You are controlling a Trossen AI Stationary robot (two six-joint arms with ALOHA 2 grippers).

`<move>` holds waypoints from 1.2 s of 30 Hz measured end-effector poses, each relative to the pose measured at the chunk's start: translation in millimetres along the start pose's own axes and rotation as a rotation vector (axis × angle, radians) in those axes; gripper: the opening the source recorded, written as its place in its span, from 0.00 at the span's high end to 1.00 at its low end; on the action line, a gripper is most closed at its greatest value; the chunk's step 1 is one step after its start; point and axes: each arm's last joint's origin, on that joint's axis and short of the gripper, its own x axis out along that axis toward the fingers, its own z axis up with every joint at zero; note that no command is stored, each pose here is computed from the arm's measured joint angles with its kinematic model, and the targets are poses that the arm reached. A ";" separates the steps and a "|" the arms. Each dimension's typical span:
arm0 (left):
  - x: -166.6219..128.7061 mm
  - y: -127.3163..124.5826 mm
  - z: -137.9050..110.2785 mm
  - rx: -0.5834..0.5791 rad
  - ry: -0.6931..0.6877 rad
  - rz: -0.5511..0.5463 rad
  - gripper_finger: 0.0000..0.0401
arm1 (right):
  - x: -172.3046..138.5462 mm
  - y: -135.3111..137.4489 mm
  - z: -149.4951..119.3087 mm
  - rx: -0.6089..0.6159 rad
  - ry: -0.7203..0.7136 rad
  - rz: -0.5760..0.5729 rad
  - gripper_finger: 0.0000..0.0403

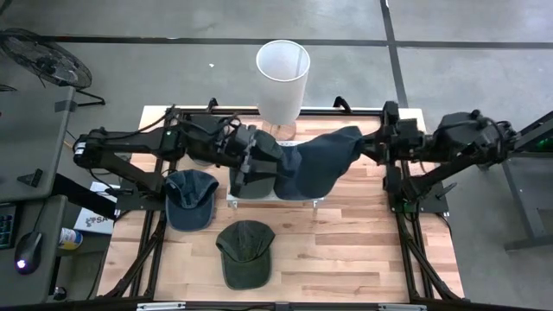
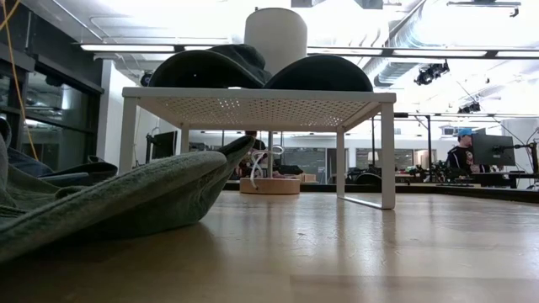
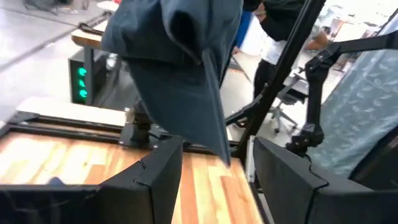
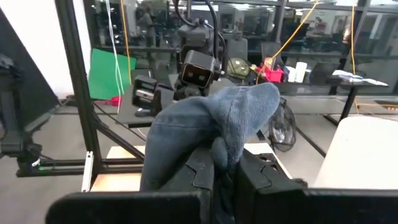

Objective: Pick & Place hat
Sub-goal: Stack the bottom blue cap on the blue cap on the shelf

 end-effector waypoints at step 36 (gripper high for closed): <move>-92.6 -12.1 29.5 0.176 -0.141 0.183 0.51 | 0.2 -4.5 -2.4 0.076 0.137 0.119 0.96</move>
